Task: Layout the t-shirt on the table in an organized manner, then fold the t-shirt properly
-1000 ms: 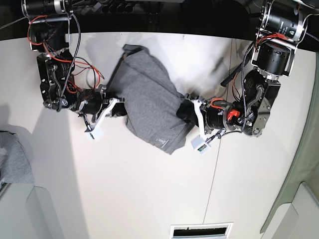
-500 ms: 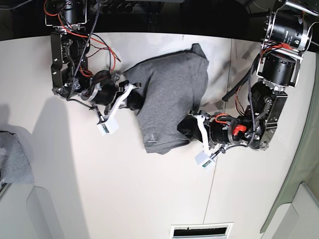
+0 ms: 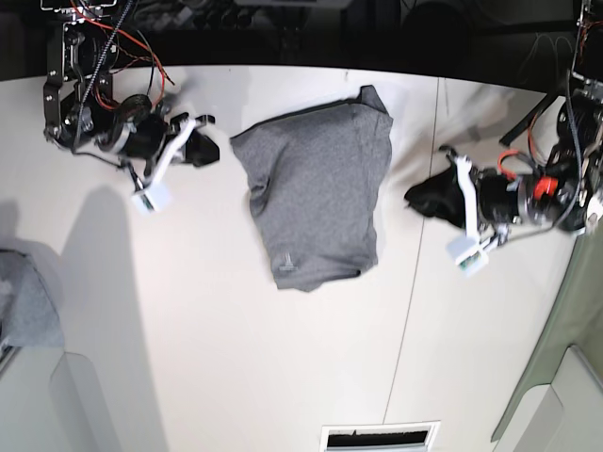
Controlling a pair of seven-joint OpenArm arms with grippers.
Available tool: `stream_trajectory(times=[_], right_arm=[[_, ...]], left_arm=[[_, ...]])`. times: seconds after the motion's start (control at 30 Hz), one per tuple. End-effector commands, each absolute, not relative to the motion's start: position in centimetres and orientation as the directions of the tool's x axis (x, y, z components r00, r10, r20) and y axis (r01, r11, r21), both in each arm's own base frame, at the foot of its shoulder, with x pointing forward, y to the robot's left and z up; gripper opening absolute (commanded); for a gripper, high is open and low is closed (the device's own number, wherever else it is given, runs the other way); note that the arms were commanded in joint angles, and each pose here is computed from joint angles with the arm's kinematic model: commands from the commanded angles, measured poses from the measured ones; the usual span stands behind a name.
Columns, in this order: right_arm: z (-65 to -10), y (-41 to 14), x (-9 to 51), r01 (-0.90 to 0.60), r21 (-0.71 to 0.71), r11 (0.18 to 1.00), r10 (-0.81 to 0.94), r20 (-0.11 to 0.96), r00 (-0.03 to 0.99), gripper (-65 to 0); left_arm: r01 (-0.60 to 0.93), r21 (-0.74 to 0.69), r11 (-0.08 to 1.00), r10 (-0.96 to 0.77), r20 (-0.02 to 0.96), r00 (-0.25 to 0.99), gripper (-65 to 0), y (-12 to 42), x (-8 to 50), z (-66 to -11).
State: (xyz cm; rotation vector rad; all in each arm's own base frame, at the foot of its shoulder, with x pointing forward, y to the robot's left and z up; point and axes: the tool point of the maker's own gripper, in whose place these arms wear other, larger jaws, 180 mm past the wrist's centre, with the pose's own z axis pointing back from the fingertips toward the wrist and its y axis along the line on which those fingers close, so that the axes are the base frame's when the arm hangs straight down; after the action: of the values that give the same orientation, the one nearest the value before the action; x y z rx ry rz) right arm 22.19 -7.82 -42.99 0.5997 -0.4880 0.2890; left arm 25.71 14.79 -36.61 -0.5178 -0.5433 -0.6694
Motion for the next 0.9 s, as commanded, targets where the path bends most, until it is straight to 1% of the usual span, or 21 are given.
stream_trajectory(times=[0.0,0.13,0.2,0.27,0.33,0.4,0.53,0.6,0.67,0.73,0.8,0.87], right_arm=[[-42.1,-8.0,21.8,-0.417,0.467,0.780,0.121,0.542,0.832,-65.0],[-43.0,-9.5,17.0,-0.412,0.454,0.790,0.174,0.478,0.861,-65.0],[-43.8,-9.9,14.2,-0.393,0.468,0.792,0.188,0.426,0.885,-65.0],[-44.4,-9.7,11.2,-0.376,0.497,0.782,0.197,0.376,0.905,-65.0],[-45.0,-9.7,8.5,-0.351,0.518,0.780,0.201,0.323,0.925,-65.0],[-45.6,-9.8,5.9,-0.335,0.525,0.782,0.218,0.273,0.937,-65.0],[-46.8,-10.9,1.4,-0.322,0.486,0.812,0.265,0.185,0.946,-65.0],[-47.5,-11.7,-0.7,-0.322,0.457,0.829,0.284,0.152,0.947,-65.0],[-48.1,-12.4,-2.0,-0.325,0.429,0.843,0.292,0.143,0.946,-65.0],[-49.0,-13.2,-3.0,-0.326,0.402,0.856,0.300,0.130,0.945,-65.0],[-50.3,-14.0,-3.9,-0.322,0.379,0.868,0.301,0.116,0.947,-65.0],[-51.8,-15.0,-4.0,-0.318,0.355,0.879,0.293,0.123,0.948,-65.0]], left_arm=[[0.692,-0.272,0.668,-0.414,0.638,0.650,-50.2,15.1,25.3,-35.5],[0.631,-0.307,0.712,-0.378,0.590,0.714,-50.2,17.2,21.1,-36.0],[0.593,-0.334,0.733,-0.371,0.534,0.759,-50.2,18.1,18.4,-37.3],[0.569,-0.344,0.747,-0.399,0.453,0.797,-50.2,18.8,15.1,-39.3],[0.539,-0.361,0.761,-0.396,0.399,0.827,-50.2,19.0,12.1,-41.0],[0.502,-0.377,0.779,-0.369,0.371,0.852,-50.2,18.7,9.6,-42.5],[0.420,-0.424,0.802,-0.320,0.287,0.903,-50.1,17.6,4.5,-44.9],[0.383,-0.445,0.809,-0.285,0.272,0.919,-50.1,17.1,2.9,-45.9],[0.371,-0.446,0.814,-0.264,0.285,0.922,-50.1,16.9,2.1,-47.2],[0.383,-0.419,0.823,-0.269,0.308,0.913,-50.1,16.9,1.0,-49.1],[0.398,-0.400,0.826,-0.286,0.311,0.906,-50.1,16.6,-0.5,-51.5],[0.370,-0.411,0.833,-0.270,0.282,0.921,-50.1,15.8,-2.2,-54.2]])
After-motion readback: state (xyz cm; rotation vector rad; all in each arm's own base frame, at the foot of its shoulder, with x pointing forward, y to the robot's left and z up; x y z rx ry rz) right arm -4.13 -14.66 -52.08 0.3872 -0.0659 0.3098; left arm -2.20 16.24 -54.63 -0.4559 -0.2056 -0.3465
